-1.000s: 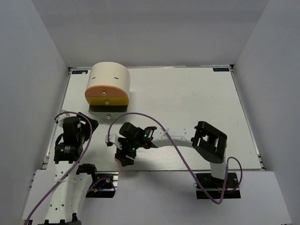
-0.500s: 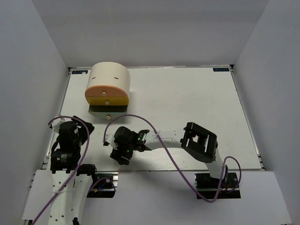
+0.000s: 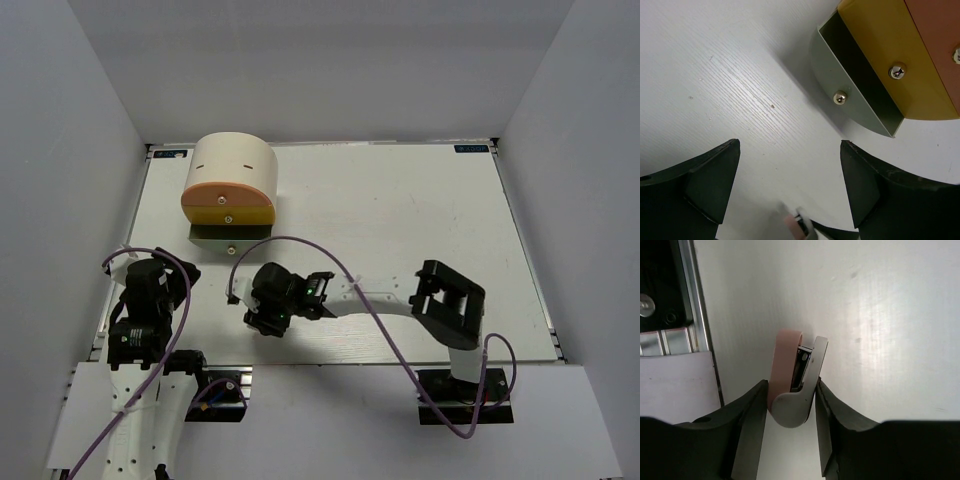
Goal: Sort the stationery into containers
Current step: Grab a piece of stationery with the right arm, then place the stationery into the container
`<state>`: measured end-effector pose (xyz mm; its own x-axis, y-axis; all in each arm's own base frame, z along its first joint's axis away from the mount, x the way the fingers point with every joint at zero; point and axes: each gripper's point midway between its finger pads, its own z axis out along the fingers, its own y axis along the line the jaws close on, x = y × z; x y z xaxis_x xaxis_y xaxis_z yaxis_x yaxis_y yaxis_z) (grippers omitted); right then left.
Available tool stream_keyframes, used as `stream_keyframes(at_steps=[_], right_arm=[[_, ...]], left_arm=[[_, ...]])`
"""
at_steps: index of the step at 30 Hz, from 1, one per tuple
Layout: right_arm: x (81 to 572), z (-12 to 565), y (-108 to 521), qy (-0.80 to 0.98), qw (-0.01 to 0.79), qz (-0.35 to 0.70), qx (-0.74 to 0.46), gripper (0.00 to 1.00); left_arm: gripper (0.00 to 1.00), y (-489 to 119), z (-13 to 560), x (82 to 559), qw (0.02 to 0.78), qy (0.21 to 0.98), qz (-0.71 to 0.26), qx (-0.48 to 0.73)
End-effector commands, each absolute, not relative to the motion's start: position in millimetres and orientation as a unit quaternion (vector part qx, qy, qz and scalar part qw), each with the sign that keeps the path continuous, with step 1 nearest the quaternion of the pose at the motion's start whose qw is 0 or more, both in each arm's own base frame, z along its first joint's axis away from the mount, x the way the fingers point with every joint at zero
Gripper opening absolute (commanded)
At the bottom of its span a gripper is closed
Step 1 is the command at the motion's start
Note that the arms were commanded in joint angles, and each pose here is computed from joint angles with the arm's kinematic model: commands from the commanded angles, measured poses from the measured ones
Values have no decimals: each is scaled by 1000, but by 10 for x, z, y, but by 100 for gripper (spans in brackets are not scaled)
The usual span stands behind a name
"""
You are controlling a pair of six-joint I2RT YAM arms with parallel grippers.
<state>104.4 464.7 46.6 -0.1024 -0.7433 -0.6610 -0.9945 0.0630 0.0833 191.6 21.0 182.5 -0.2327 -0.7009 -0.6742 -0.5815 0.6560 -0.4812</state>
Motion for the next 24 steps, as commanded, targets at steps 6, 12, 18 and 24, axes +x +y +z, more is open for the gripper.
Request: stream_keyframes(at_steps=[6,12,18,24], right_arm=[[1855,1681,4750,632,415,264,-599,30],[2498,2047,4746,612,502,202,-577,28],[3002,2349,4880,583,575,154,-553,28],[3161,2301,4989,550,601,119,-568,28]], left_arm=[[92,216,1929,1917,478,775,-68,-407],[92,200,1946,1933,481,774,-74,-405],[92,186,1928,1940,476,779,-74,-400],[92,170,1945,1956,479,779,-79,-398]])
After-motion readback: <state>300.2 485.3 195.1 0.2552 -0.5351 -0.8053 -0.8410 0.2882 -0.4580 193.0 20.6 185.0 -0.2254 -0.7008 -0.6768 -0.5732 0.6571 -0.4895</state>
